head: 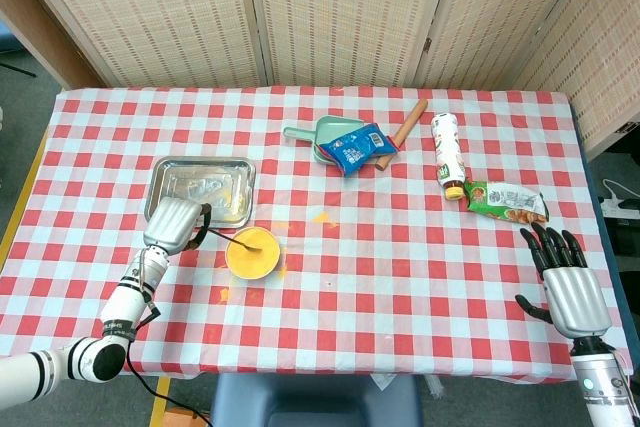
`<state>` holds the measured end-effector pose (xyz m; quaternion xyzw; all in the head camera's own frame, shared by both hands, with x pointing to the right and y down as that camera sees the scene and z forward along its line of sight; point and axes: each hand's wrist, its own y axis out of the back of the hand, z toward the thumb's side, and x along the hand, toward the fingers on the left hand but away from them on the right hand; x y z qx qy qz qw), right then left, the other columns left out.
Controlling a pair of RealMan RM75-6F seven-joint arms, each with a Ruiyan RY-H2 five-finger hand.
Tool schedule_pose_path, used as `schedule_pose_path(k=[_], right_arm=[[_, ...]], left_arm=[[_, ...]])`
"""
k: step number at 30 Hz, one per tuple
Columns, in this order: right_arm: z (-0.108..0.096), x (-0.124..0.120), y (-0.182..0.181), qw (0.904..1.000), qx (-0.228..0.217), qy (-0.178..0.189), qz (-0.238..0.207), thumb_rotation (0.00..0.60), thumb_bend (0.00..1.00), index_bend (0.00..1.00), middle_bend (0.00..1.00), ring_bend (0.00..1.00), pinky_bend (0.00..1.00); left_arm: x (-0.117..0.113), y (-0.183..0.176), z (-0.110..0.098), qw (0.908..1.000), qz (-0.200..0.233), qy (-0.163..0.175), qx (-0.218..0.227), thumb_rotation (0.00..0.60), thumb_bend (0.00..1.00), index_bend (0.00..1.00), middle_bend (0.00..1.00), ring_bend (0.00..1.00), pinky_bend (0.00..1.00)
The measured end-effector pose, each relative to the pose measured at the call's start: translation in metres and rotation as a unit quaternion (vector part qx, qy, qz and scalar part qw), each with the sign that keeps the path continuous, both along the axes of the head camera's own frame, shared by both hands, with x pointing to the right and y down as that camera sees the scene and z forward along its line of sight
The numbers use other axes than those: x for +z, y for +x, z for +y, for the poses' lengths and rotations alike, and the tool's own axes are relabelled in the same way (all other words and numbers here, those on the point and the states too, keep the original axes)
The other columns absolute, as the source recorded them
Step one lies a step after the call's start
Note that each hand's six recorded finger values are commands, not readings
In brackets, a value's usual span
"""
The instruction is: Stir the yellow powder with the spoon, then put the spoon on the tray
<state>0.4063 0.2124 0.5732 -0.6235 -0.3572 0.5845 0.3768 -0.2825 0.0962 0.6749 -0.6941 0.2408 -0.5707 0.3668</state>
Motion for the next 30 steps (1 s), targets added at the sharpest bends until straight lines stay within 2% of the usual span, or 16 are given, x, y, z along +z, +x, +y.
schedule_pose_path(k=[5, 11, 16, 21, 25, 30], right_arm=[[0.001, -0.002, -0.001, 1.0, -0.002, 0.001, -0.003, 0.6, 0.09, 0.0, 0.0, 0.0, 0.0], [0.001, -0.004, 0.001, 1.0, 0.0, 0.0, -0.006, 0.6, 0.09, 0.0, 0.0, 0.0, 0.0], [0.002, -0.005, 0.0, 1.0, -0.003, 0.0, -0.008, 0.6, 0.09, 0.0, 0.0, 0.0, 0.0], [0.003, -0.006, 0.0, 0.9999, -0.003, 0.001, -0.01, 0.6, 0.09, 0.0, 0.0, 0.0, 0.0], [0.003, -0.006, 0.001, 1.0, -0.001, 0.0, -0.009, 0.6, 0.09, 0.0, 0.0, 0.0, 0.0], [0.003, -0.005, 0.001, 0.9999, 0.001, -0.003, -0.013, 0.6, 0.09, 0.0, 0.0, 0.0, 0.0]], left_arm=[[-0.005, 0.001, 0.004, 0.9997, 0.008, -0.023, -0.008, 0.6, 0.83, 1.0, 1.0, 1.0, 1.0], [-0.019, 0.006, 0.002, 0.9994, 0.017, -0.028, -0.011, 0.6, 0.83, 1.0, 1.0, 1.0, 1.0], [-0.029, 0.003, -0.002, 0.9981, 0.027, -0.042, -0.036, 0.6, 0.83, 1.0, 1.0, 1.0, 1.0], [-0.027, -0.005, -0.007, 0.9964, 0.033, -0.051, -0.059, 0.6, 0.83, 1.0, 1.0, 1.0, 1.0], [-0.024, -0.014, -0.019, 0.9954, 0.038, -0.043, -0.077, 0.6, 0.83, 1.0, 1.0, 1.0, 1.0], [-0.017, -0.023, -0.034, 0.9918, 0.049, -0.051, -0.107, 0.6, 0.83, 1.0, 1.0, 1.0, 1.0]])
